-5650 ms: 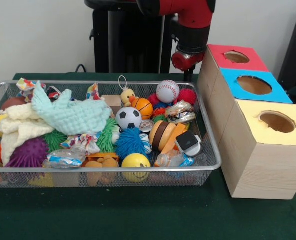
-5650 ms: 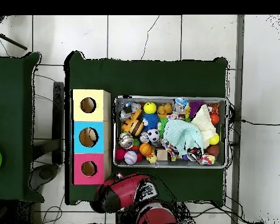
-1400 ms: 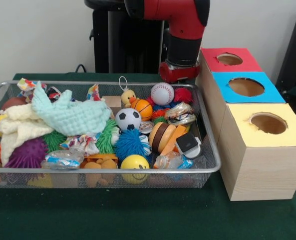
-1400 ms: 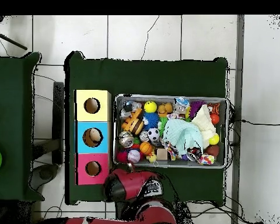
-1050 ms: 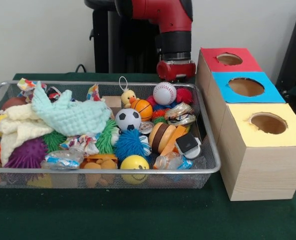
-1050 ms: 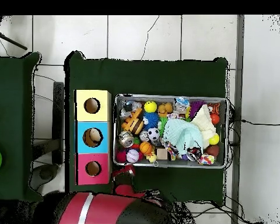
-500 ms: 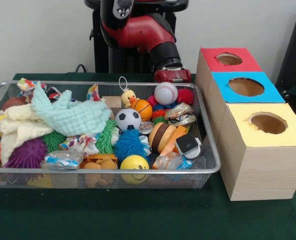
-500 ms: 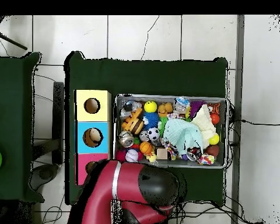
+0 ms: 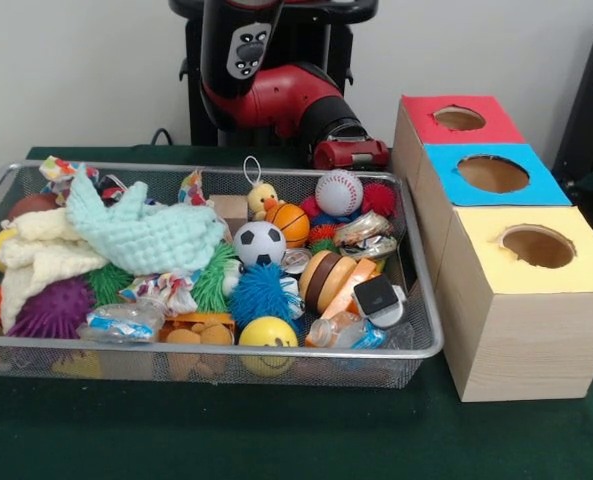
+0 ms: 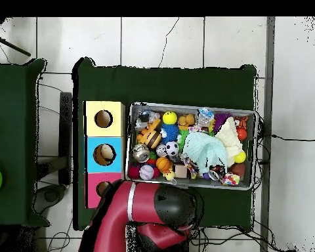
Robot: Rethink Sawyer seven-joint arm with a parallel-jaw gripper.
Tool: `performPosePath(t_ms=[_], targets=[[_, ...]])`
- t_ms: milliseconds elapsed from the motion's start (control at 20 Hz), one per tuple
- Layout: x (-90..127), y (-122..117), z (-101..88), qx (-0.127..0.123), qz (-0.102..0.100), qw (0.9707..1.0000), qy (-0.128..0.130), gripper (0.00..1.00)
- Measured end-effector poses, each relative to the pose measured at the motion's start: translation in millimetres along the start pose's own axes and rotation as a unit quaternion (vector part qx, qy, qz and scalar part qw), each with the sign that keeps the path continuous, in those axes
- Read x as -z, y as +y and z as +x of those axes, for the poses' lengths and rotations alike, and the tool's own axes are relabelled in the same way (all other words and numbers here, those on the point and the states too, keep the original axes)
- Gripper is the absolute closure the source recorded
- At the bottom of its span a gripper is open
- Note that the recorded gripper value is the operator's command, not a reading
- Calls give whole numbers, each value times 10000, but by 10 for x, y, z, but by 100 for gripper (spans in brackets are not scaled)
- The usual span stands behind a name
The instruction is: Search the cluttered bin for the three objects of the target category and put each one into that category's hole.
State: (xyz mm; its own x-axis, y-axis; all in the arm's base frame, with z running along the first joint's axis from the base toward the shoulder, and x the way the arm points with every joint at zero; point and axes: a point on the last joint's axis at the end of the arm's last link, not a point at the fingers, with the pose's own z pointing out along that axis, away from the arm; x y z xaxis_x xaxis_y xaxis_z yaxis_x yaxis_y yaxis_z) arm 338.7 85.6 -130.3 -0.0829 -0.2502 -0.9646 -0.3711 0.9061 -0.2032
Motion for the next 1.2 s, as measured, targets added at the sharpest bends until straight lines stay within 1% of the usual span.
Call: performPosePath(t_ms=[100,200,400,750,1200], targets=[[-11,14,-8,36,-35,9999,-100,100],[-20,24,-12,82,-87,9998,-143,100],[-36,31,-15,166,-175,9996,-176,100],[-48,31,-15,254,-234,9992,-191,100],[-70,18,-14,412,-384,9981,-252,100]])
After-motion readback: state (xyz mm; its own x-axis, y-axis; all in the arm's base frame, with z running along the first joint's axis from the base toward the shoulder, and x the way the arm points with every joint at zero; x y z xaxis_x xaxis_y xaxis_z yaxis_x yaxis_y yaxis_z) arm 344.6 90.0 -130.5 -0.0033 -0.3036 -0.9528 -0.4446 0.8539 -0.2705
